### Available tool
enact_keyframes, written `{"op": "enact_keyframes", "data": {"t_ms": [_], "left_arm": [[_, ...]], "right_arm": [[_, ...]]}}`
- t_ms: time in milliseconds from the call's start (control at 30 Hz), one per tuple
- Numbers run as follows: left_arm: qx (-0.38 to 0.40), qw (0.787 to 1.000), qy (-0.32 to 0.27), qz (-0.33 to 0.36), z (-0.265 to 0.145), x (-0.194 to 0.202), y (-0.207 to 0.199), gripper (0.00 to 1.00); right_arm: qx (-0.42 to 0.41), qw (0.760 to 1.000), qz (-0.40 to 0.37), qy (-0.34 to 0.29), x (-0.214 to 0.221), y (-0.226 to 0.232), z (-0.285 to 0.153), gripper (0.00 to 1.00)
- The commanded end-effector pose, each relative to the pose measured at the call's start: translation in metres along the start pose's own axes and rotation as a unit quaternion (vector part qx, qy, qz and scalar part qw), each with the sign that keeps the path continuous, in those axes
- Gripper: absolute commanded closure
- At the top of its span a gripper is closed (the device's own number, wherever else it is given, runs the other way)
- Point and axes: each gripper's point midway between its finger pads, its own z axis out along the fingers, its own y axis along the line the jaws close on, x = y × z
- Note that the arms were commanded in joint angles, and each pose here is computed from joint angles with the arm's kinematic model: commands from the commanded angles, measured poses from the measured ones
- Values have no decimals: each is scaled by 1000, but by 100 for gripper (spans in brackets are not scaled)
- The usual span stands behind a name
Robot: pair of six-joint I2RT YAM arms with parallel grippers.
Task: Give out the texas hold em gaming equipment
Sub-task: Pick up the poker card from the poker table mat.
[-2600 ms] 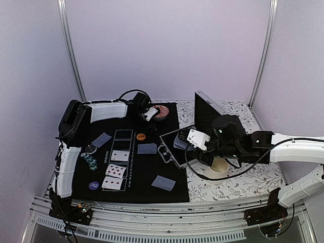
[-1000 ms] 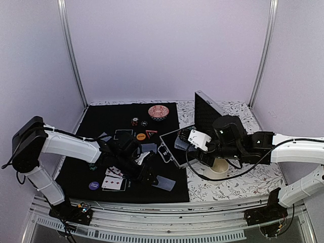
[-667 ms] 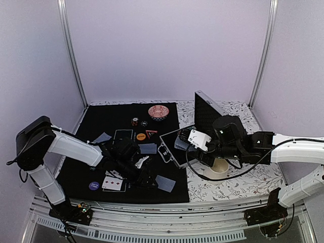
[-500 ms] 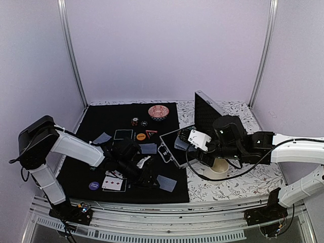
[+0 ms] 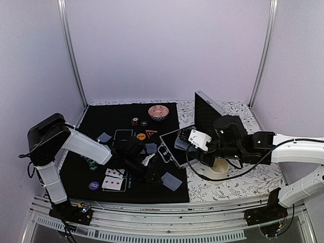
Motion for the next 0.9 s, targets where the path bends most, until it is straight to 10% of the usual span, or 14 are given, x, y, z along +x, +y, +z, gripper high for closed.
{"op": "enact_keyframes", "data": {"t_ms": [0,867], "left_arm": [[-7,1000,-29,7,5,-23,5,79],[-24,997,-67,-2,22,-70,30,76]], "right_arm": [[1,1000,9,-19,-8,-1,-8,59],[-3,1000,7,-17,-7,0,-10,59]]}}
